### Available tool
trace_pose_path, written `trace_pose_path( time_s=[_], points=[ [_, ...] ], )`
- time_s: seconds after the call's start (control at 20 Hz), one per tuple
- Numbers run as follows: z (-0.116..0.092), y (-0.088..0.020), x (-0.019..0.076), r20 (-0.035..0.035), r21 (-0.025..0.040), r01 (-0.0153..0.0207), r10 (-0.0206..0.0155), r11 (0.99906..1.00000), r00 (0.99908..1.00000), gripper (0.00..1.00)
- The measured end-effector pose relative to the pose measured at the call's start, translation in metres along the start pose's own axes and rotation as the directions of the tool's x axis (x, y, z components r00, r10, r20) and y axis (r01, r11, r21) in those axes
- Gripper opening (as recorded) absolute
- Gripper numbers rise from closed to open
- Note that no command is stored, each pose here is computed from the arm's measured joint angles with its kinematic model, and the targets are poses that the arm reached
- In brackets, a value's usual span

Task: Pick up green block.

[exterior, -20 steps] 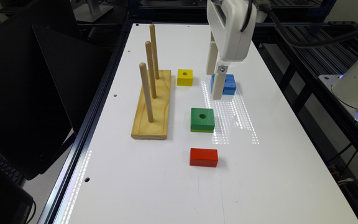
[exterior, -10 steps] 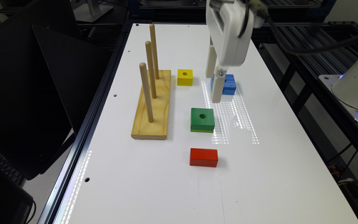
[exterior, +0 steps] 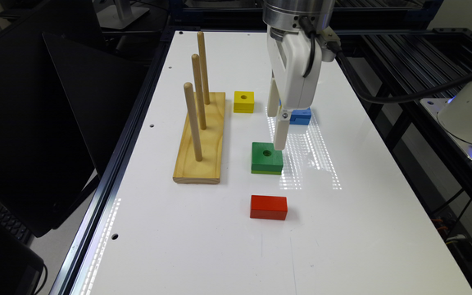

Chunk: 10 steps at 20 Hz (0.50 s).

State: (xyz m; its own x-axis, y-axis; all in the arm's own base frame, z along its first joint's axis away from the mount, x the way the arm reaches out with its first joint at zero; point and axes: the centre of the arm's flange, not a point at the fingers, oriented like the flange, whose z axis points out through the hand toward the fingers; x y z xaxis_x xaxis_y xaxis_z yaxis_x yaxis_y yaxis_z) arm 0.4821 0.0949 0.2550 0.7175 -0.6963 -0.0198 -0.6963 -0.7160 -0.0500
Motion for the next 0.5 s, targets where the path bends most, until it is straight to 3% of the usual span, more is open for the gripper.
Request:
trace_pose_path(
  time_s=[0.5],
  points=[
    [0.01,0.001,-0.0002,0.0077,-0.006,-0.0012,0.0012,0.999982,0.99997,1.0]
  ],
)
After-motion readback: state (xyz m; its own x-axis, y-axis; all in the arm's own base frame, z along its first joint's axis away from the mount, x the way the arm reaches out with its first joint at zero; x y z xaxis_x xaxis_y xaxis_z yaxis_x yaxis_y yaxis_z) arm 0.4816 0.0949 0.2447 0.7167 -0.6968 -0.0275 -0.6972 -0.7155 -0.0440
